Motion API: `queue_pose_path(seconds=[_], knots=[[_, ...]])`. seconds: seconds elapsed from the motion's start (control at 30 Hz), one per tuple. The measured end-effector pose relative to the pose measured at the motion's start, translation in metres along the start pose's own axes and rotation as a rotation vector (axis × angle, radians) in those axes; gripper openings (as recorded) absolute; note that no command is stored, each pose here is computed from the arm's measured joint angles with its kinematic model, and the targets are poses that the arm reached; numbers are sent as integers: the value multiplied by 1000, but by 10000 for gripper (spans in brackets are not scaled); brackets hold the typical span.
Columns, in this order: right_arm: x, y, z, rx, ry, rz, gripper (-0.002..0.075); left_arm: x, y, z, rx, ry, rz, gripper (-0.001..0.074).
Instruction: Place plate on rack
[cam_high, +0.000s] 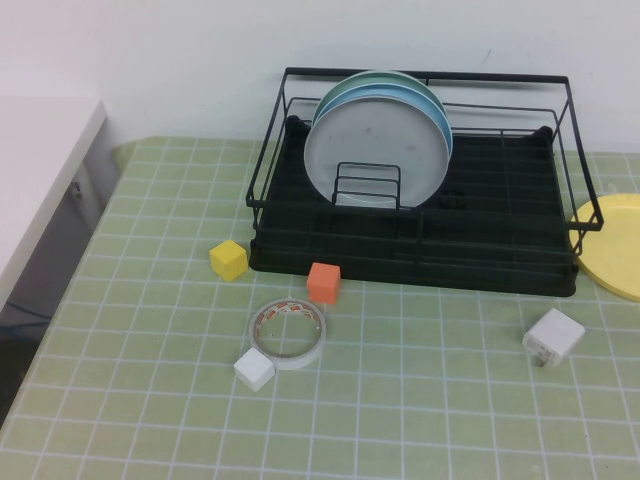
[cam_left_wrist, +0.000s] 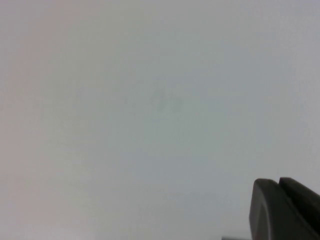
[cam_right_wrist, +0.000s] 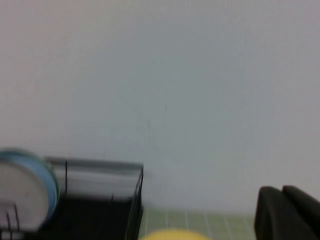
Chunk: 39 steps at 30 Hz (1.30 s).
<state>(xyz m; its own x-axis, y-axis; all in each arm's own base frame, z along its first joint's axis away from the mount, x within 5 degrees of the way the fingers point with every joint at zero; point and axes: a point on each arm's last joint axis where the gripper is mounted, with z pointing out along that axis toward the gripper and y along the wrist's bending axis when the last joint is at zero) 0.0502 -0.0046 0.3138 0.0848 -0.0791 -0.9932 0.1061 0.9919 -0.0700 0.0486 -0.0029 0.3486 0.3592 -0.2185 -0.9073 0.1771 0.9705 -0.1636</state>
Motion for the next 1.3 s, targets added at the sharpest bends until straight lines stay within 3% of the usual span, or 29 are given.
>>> queue_pose_path(seconds=[0.13, 0.33, 0.47, 0.67, 0.83, 1.07, 1.3], knots=[[17, 3, 26, -41, 340, 25, -1, 22, 1, 27, -22, 182, 2, -2], [54, 14, 58, -107, 729, 189, -1, 67, -4, 54, -4, 487, -176, -2], [68, 17, 71, -113, 836, 246, -1, 97, -9, 66, 37, 685, -213, -2], [92, 19, 87, -118, 1011, 250, -1, 129, -3, 74, 36, 863, -87, -2], [108, 22, 98, -133, 1182, 252, -1, 138, 14, 75, -81, 973, -191, -2], [102, 18, 151, -124, 1271, 215, -1, 144, 5, 63, 14, 1316, -357, -2], [105, 13, 218, 8, 1286, 279, -1, 145, 1, 56, 46, 1391, -382, -3]])
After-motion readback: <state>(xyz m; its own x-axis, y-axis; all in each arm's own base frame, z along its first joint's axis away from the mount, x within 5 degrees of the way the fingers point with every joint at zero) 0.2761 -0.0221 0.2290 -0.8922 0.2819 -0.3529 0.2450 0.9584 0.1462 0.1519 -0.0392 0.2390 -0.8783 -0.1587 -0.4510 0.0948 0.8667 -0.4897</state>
